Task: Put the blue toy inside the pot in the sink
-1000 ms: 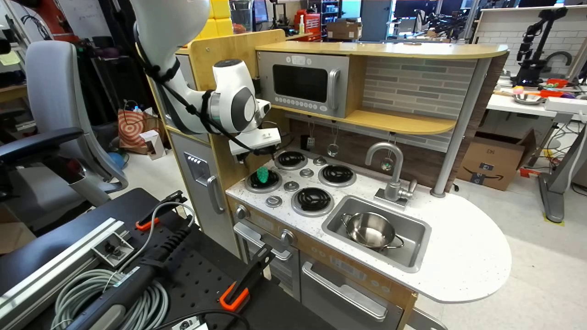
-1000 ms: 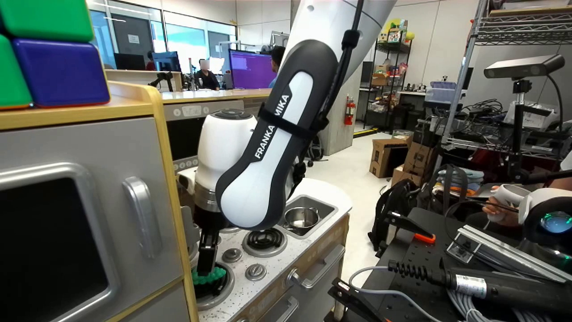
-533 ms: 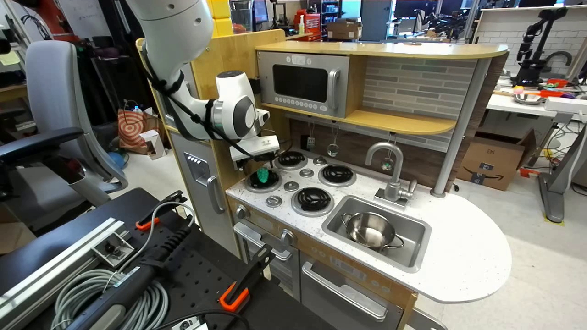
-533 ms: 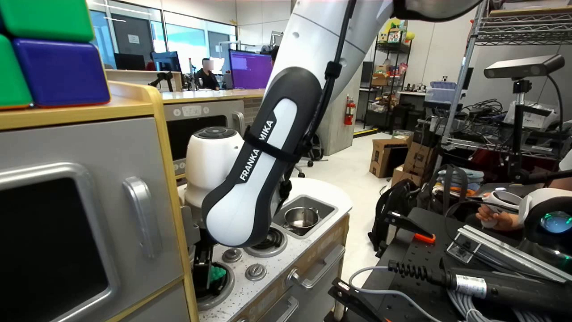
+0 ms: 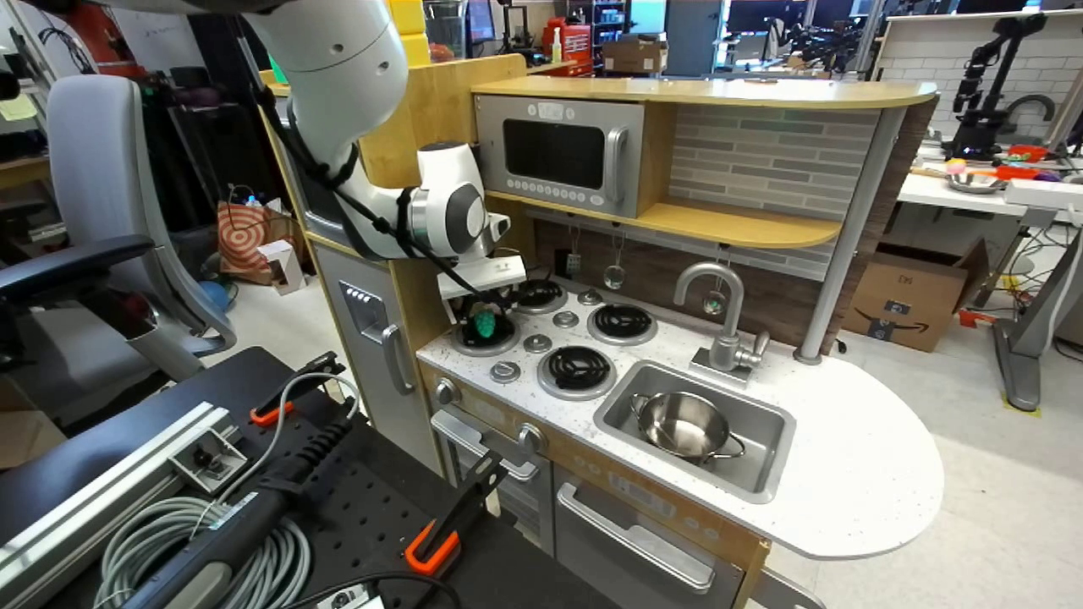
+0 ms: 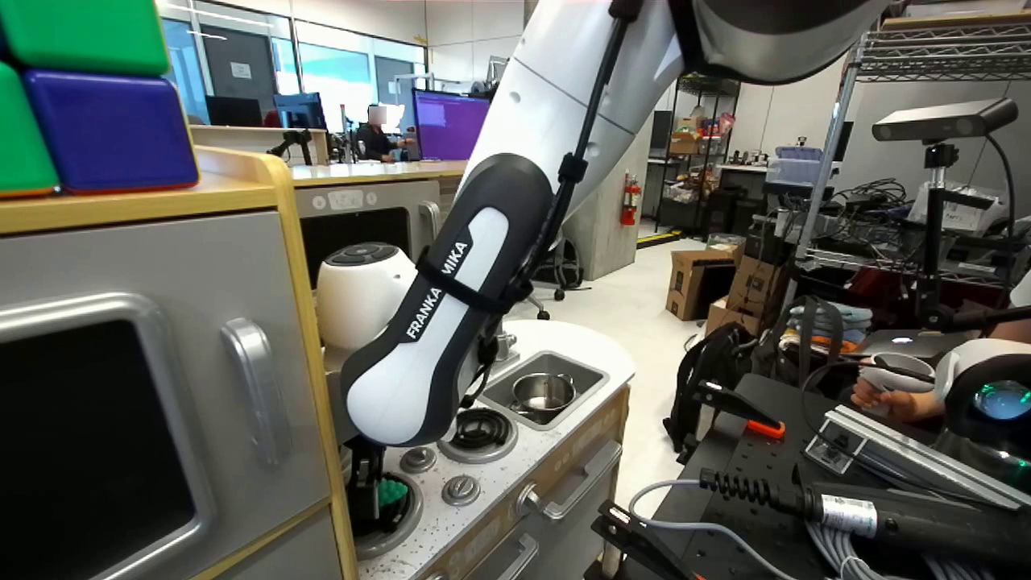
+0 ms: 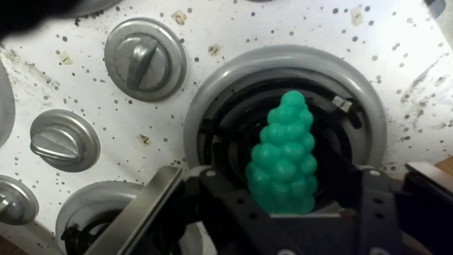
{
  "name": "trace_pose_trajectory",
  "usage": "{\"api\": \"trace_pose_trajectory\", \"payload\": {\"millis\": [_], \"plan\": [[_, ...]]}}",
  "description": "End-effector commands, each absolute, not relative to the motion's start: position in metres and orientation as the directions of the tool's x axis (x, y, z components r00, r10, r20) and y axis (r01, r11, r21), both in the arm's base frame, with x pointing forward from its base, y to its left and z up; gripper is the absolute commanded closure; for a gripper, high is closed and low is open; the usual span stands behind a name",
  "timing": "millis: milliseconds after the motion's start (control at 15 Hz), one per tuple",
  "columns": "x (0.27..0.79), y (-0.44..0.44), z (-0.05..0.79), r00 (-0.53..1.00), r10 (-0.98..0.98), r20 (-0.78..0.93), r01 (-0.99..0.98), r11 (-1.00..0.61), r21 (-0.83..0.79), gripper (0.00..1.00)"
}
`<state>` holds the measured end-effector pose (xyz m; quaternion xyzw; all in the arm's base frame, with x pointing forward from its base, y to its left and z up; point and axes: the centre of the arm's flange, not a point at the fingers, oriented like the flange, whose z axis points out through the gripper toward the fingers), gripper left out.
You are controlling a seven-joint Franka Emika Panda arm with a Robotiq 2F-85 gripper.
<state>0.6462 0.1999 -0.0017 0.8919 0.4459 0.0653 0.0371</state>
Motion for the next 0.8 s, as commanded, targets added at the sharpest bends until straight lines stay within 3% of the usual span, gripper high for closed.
{"api": "trace_pose_trajectory", "payload": {"millis": [0, 133, 733], "plan": [[0.667, 0.209, -0.013, 0.608, 0.793, 0.049, 0.784, -0.609, 0.123, 0.64], [0.668, 0.211, -0.011, 0.610, 0.792, 0.036, 0.785, -0.609, 0.112, 0.78], [0.623, 0.104, 0.032, 0.762, 0.644, 0.067, 0.632, -0.763, 0.139, 0.79]]}}
